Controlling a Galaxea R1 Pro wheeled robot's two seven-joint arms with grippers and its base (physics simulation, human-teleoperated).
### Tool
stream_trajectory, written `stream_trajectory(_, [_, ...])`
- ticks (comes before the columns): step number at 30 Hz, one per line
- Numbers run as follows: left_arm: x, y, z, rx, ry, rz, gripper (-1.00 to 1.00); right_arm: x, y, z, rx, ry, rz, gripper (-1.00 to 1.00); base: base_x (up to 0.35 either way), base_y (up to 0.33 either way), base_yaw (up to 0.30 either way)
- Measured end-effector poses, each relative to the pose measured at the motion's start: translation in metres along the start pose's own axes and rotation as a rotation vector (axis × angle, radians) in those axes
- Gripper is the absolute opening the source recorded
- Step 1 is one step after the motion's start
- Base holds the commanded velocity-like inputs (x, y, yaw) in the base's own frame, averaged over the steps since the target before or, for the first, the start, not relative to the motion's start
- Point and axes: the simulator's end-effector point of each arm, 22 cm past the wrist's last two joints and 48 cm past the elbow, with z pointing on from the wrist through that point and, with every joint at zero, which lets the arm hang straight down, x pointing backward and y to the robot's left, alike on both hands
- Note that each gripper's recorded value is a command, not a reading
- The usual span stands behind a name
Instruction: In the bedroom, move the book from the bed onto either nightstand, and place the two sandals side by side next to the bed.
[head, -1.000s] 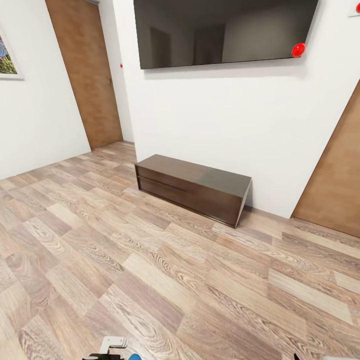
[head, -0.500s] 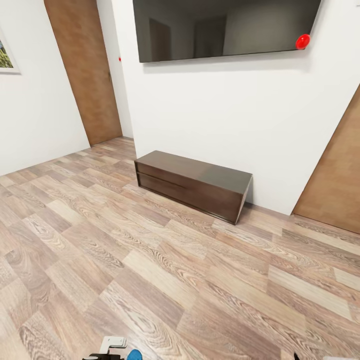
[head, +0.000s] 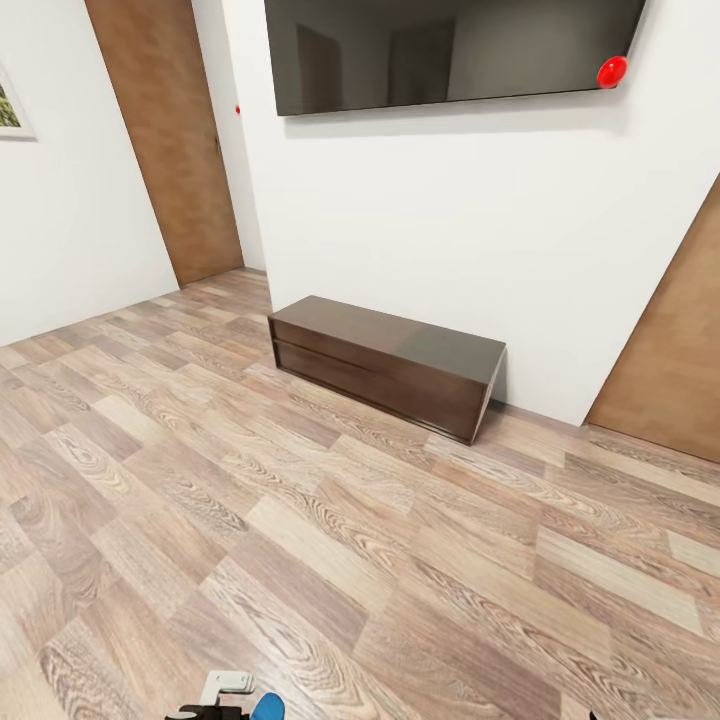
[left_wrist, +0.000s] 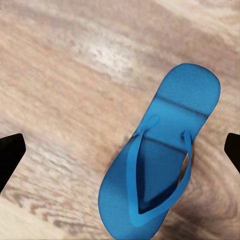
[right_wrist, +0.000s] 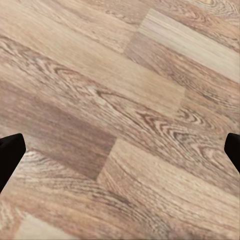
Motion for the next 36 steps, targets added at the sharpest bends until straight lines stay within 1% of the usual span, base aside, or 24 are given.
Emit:
stream_trajectory(4, [-0.001,0.0,0.0,0.0,-0.003,0.0,1.0,0.001,0.0,0.0,0.0,0.001,0.0,1.0,0.0,0.0,0.0])
stream_trajectory(12, [0.003,-0.001,0.007,0.001,0.006,0.0,1.0,0.013,0.001,0.003,-0.002,0.035,-0.006,1.0,0.0,0.0,0.0])
stream_trajectory(23, [0.015,-0.005,0.017,0.006,0.034,0.001,1.0,0.029,0.003,0.007,-0.004,0.081,-0.015,1.0,0.0,0.0,0.0])
stream_trajectory(36, [0.003,-0.007,0.016,0.009,0.007,0.009,1.0,0.03,0.003,0.007,-0.004,0.081,-0.015,1.0,0.0,0.0,0.0])
